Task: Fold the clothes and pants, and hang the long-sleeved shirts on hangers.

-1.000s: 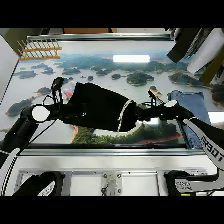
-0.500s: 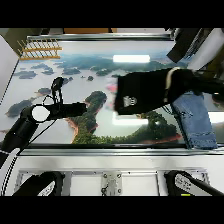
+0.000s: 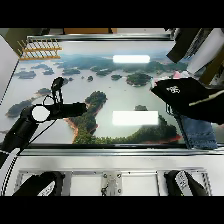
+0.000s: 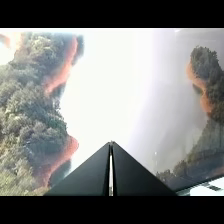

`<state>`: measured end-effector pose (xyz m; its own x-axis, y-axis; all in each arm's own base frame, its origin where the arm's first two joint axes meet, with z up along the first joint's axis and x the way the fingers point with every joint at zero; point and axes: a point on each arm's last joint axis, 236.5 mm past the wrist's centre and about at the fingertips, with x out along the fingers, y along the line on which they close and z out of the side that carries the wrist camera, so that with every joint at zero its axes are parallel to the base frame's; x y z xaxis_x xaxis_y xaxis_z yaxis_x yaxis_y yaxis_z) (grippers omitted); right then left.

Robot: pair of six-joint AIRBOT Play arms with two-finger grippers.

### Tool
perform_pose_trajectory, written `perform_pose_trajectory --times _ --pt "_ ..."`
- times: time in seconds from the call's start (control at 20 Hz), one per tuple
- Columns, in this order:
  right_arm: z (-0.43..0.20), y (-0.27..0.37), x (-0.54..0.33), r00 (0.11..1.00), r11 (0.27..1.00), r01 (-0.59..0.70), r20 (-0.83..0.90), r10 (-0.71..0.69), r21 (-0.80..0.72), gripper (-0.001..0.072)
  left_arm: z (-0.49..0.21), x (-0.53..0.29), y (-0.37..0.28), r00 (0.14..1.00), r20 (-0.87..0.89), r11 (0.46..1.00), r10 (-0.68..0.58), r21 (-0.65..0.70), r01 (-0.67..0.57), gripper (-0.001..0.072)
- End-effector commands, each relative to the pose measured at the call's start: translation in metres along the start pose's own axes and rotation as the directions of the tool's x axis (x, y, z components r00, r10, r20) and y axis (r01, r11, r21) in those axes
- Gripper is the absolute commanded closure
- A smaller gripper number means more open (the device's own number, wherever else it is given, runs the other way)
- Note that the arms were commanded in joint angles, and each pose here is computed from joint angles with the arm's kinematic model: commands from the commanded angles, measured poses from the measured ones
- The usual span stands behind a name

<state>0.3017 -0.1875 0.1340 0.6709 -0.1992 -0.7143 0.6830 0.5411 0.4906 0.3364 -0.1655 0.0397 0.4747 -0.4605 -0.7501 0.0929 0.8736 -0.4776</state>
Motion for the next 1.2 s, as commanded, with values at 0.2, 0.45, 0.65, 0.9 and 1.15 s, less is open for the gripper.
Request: perform_pose_trajectory --times 0.2,0.45,0.65,0.9,1.15 --pt "-0.124 -0.086 -0.001 0.955 0.976 0.208 -0.226 -0.189 0.060 0.0686 0.000 0.000 0.000 1.000 -0.001 1.000 0.001 0.001 -0.001 0.0682" --pt "-0.154 -0.103 -0.003 0.924 0.971 0.239 -0.306 -0.230 -0.007 0.0475 0.000 0.000 0.000 1.000 -0.001 1.000 0.001 0.001 -0.001 0.0682" --pt "-0.134 -0.090 -0.012 0.944 0.971 0.180 -0.250 -0.215 -0.157 0.0084 0.000 0.000 0.000 1.000 -0.001 1.000 0.001 0.001 -0.001 0.0682" --pt "-0.086 0.009 -0.047 0.998 0.908 -0.051 -0.046 0.035 -0.416 0.0083 0.000 0.000 0.000 1.000 0.000 1.000 0.001 0.001 -0.001 0.0681" --pt "-0.157 0.076 -0.038 0.942 0.748 -0.318 -0.286 0.178 -0.583 0.0083 0.000 0.000 0.000 1.000 0.000 1.000 0.000 0.001 0.000 0.0681"
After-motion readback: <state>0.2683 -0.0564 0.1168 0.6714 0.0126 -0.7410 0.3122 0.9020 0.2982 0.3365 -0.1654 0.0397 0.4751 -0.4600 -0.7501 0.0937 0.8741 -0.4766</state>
